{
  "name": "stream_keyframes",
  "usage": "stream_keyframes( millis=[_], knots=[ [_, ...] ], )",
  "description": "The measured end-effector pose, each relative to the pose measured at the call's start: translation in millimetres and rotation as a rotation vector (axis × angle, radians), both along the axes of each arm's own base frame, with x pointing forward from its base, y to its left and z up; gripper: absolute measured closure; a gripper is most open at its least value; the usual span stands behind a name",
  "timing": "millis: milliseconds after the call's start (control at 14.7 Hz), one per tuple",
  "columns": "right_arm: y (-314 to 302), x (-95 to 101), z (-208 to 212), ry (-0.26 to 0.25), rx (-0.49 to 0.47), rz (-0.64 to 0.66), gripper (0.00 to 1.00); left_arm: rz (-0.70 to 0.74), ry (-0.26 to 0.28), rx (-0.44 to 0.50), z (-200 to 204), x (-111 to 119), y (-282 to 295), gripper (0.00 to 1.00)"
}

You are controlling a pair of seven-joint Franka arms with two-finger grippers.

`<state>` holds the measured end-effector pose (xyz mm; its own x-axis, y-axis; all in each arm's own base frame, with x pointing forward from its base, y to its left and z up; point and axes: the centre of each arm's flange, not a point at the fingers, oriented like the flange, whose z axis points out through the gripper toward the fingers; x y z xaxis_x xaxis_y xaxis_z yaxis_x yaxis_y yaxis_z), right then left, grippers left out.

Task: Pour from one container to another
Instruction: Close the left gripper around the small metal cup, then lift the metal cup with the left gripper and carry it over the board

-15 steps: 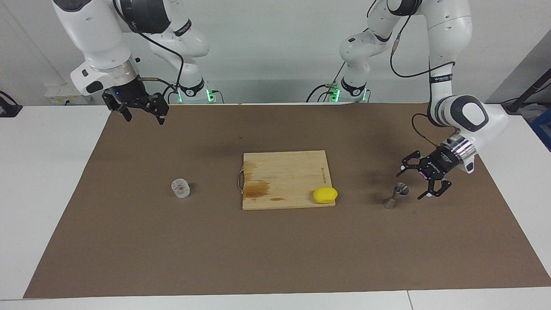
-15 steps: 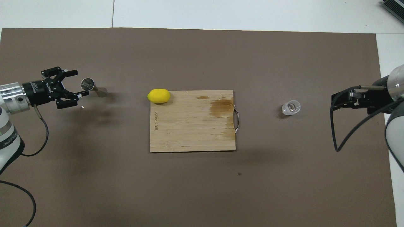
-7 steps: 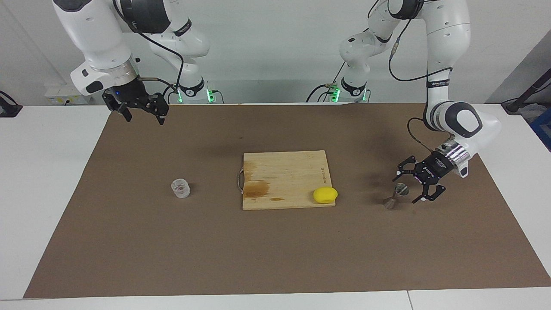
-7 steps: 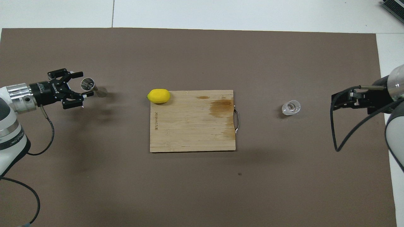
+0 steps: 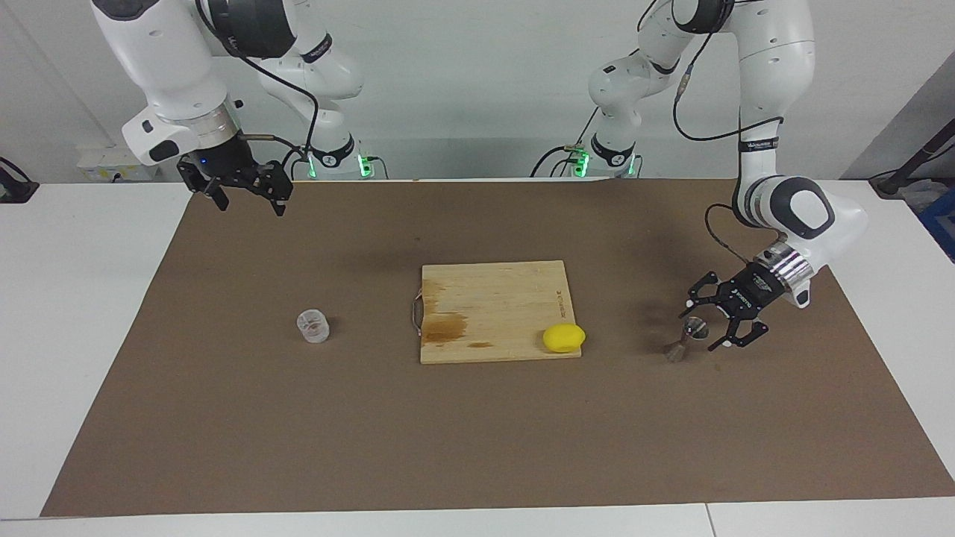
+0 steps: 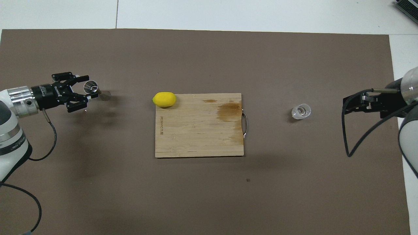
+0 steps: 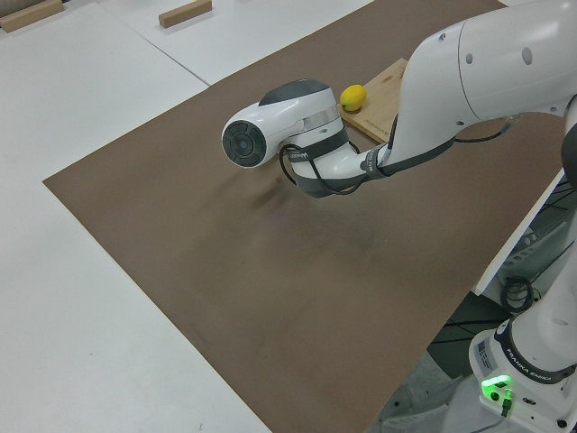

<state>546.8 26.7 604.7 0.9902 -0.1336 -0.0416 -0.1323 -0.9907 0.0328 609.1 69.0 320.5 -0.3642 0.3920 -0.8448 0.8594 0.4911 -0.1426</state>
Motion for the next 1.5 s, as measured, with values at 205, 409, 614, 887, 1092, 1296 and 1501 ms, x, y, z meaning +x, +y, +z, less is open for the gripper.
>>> stream_keyframes(
  millis=[205,409,614,887,1092,1296,1501],
  knots=[
    [0,0.0,0,0.0,0.0,0.0,0.0,0.0,0.001,0.0,0,0,0,0.25],
    [0,0.0,0,0.0,0.0,0.0,0.0,0.001,0.001,-0.001,0,0,1,0.26],
    [0,0.0,0,0.0,0.0,0.0,0.0,0.002,0.002,-0.001,0,0,1,0.33],
    [0,0.0,0,0.0,0.0,0.0,0.0,-0.01,0.003,-0.01,0,-1,-2,0.5],
    [0,0.0,0,0.0,0.0,0.0,0.0,-0.068,-0.026,-0.043,18,8,-17,0.5],
    [0,0.0,0,0.0,0.0,0.0,0.0,-0.218,-0.062,-0.121,51,19,-61,0.5],
    [0,0.0,0,0.0,0.0,0.0,0.0,-0.316,-0.074,-0.192,60,17,-123,0.5]
  ],
)
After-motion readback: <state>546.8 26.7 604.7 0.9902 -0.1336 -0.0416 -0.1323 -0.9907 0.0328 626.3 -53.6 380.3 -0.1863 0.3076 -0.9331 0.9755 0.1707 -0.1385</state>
